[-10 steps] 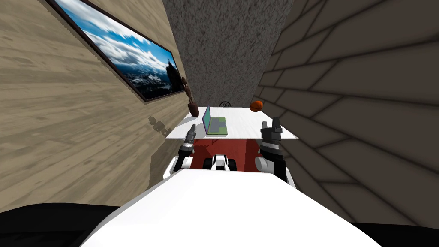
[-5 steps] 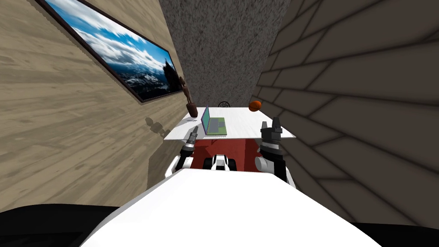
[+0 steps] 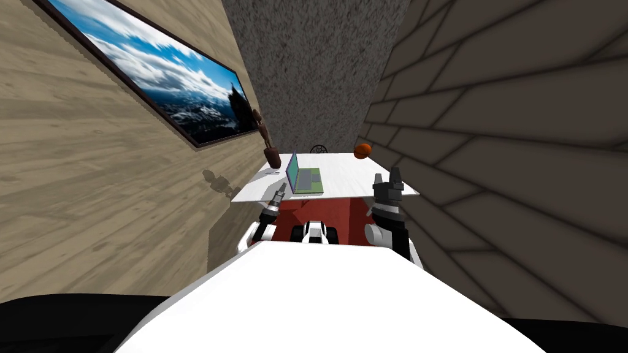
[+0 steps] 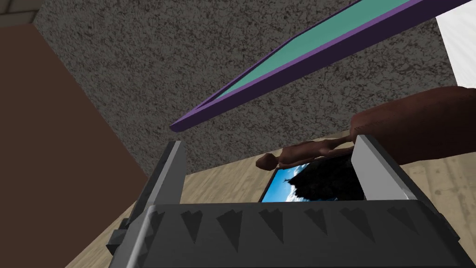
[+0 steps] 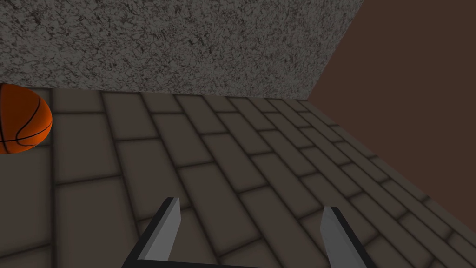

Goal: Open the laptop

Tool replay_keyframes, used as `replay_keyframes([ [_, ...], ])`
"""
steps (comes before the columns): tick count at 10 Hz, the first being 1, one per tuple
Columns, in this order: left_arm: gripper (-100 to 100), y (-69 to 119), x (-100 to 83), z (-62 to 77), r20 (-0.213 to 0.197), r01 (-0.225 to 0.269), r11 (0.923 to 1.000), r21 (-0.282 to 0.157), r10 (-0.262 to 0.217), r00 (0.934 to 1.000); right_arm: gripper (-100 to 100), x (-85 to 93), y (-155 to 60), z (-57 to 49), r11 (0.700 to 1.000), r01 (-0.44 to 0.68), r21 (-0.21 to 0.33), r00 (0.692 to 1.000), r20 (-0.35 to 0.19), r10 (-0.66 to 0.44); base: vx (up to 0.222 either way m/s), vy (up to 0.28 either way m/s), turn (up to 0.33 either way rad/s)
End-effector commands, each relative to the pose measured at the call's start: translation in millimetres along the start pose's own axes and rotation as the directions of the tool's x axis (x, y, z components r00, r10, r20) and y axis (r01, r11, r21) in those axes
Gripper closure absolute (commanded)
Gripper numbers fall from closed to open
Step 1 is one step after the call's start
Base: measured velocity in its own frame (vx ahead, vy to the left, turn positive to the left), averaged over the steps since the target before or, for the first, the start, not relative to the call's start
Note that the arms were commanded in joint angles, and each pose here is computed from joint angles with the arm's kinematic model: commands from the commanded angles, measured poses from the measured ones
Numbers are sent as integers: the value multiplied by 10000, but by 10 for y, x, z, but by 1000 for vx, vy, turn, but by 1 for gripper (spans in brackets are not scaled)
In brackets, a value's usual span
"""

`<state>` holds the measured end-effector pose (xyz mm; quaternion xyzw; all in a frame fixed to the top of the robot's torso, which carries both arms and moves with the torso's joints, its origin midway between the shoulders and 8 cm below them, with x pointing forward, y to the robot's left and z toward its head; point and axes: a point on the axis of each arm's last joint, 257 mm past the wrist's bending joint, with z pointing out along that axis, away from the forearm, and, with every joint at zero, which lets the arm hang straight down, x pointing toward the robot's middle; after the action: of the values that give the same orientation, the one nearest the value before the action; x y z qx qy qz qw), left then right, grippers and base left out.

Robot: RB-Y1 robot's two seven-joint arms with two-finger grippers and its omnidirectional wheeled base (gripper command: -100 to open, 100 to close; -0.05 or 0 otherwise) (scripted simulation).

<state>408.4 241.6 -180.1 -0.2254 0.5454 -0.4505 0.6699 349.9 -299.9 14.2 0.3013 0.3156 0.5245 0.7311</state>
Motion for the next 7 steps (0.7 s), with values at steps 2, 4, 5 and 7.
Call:
replay_keyframes([
  [2, -100, 238, 161, -53, -530, -448, 9981, -411, 426, 9977, 0, 0, 0, 0, 10000, 0, 0, 10000, 0, 0, 8, 4, -63],
  [4, -100, 404, 258, -94, -919, -789, 9946, -667, 726, 9931, 0, 0, 0, 0, 10000, 0, 0, 10000, 0, 0, 9, 5, -71],
  [5, -100, 479, 299, -116, -1102, -953, 9924, -776, 865, 9901, 0, 0, 0, 0, 10000, 0, 0, 10000, 0, 0, 8, 4, -47],
  [7, -100, 405, 218, -61, -977, -881, 9933, -746, 807, 9919, 0, 0, 0, 0, 10000, 0, 0, 10000, 0, 0, 32, -6, -16],
])
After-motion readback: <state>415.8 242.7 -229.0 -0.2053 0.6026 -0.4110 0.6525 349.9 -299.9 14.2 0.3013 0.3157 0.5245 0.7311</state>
